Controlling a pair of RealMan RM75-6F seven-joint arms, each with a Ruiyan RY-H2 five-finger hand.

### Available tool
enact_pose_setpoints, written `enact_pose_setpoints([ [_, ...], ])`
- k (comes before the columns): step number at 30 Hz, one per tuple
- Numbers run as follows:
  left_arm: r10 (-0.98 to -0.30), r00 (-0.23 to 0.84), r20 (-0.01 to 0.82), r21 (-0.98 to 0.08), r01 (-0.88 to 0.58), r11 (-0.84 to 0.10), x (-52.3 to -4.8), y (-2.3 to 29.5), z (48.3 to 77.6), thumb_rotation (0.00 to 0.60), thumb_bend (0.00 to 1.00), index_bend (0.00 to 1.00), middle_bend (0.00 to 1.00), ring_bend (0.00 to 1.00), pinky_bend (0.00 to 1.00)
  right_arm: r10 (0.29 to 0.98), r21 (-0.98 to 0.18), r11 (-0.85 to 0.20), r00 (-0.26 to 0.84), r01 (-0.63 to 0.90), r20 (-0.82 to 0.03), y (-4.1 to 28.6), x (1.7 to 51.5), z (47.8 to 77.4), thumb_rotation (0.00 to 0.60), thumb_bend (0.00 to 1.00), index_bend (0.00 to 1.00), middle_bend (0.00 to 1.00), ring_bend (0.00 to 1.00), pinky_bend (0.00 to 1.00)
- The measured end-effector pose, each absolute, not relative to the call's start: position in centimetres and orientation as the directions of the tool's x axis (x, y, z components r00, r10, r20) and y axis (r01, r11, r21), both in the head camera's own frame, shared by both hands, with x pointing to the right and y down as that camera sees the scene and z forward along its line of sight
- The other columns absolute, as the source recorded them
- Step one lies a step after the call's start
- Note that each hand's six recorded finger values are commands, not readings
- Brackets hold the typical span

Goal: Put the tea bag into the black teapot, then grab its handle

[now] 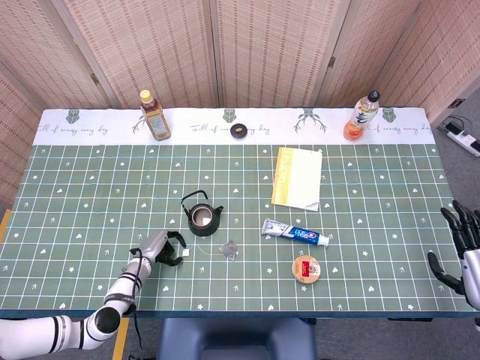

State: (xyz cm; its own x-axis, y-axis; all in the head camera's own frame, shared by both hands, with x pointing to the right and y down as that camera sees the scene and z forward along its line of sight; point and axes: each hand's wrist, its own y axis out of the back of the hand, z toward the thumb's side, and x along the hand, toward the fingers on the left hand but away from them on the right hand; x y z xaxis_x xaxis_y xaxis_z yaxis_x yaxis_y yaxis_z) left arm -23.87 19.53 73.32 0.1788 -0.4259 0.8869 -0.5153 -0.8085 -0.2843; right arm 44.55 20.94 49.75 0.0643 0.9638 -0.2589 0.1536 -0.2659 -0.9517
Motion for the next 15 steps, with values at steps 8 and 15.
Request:
enact_pose_setpoints([
  [8, -0.38, 0.203, 0.902, -0.214, -0.553, -0.805, -23.31, 19.7, 73.8, 0.6, 0.32, 0.41, 1.0, 1.0, 1.0, 0.969, -0.955, -0.248, 0.056, 0.161, -0.242, 21.07, 44.81, 49.25, 0.6, 0.42, 0.0, 0.0, 0.0, 0.0],
  [15, -0.365, 0.206, 0.908, -0.199, -0.555, -0.808, -23.13, 19.99, 74.33, 0.6, 0.32, 0.46, 1.0, 1.0, 1.0, 0.971, -0.957, -0.238, 0.061, 0.166, -0.231, 21.22, 44.93, 48.89, 0.6, 0.42, 0.0, 0.0, 0.0, 0.0],
])
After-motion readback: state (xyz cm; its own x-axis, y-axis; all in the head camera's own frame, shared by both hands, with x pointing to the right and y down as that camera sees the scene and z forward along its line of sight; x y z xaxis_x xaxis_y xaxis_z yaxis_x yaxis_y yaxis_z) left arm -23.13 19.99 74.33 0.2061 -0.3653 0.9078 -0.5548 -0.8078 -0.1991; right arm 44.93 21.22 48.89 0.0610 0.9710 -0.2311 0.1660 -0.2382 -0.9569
